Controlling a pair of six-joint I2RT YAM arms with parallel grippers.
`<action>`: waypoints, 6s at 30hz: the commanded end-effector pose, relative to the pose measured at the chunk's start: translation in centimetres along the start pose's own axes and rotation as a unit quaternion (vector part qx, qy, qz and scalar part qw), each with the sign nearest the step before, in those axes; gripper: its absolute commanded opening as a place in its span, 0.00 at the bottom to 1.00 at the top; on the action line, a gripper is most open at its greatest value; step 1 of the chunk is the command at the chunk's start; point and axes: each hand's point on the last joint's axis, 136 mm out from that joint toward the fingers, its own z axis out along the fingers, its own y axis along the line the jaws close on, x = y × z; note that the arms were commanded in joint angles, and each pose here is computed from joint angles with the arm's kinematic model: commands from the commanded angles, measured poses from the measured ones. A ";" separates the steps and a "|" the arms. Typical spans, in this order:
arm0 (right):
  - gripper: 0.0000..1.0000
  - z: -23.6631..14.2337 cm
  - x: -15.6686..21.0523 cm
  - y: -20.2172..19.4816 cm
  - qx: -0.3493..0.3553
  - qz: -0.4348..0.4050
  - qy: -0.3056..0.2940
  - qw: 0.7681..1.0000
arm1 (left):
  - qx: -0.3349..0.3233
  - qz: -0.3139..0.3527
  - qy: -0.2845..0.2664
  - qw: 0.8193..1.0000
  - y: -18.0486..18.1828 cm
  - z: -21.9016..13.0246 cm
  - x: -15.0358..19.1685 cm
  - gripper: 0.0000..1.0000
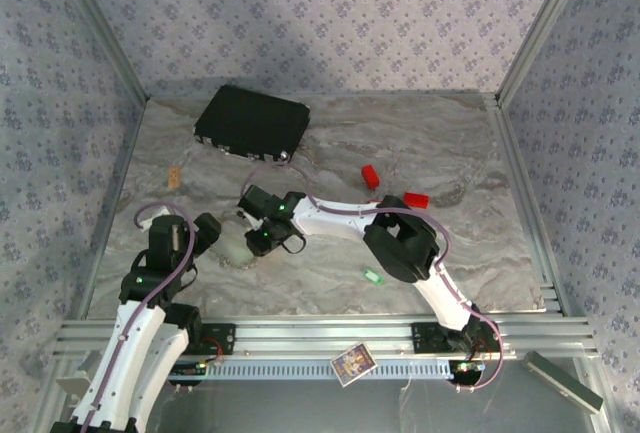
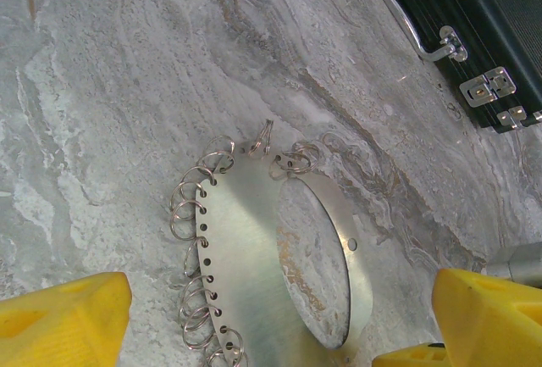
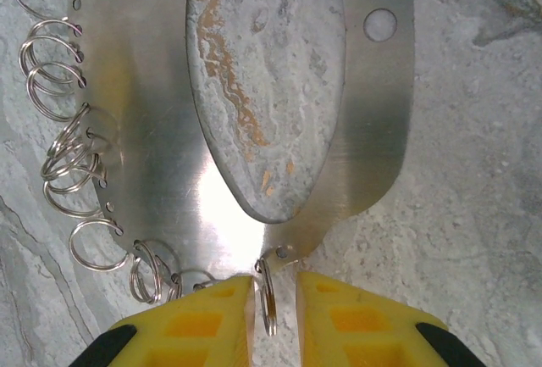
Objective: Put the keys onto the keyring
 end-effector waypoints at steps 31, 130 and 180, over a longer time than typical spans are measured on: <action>0.00 -14.0 -3.0 -1.9 0.100 -0.167 -0.245 0.950 | 0.205 0.202 -0.127 0.949 -11.7 -6.1 -6.9 0.56; 0.38 -24.4 4.1 0.2 -0.057 -0.399 -0.369 0.837 | 0.534 0.659 0.016 0.530 -16.6 -8.8 12.1 0.00; 0.00 -19.4 4.0 2.8 -0.093 -0.426 -0.304 0.847 | 0.542 0.668 0.042 0.509 -16.3 -9.2 13.9 0.18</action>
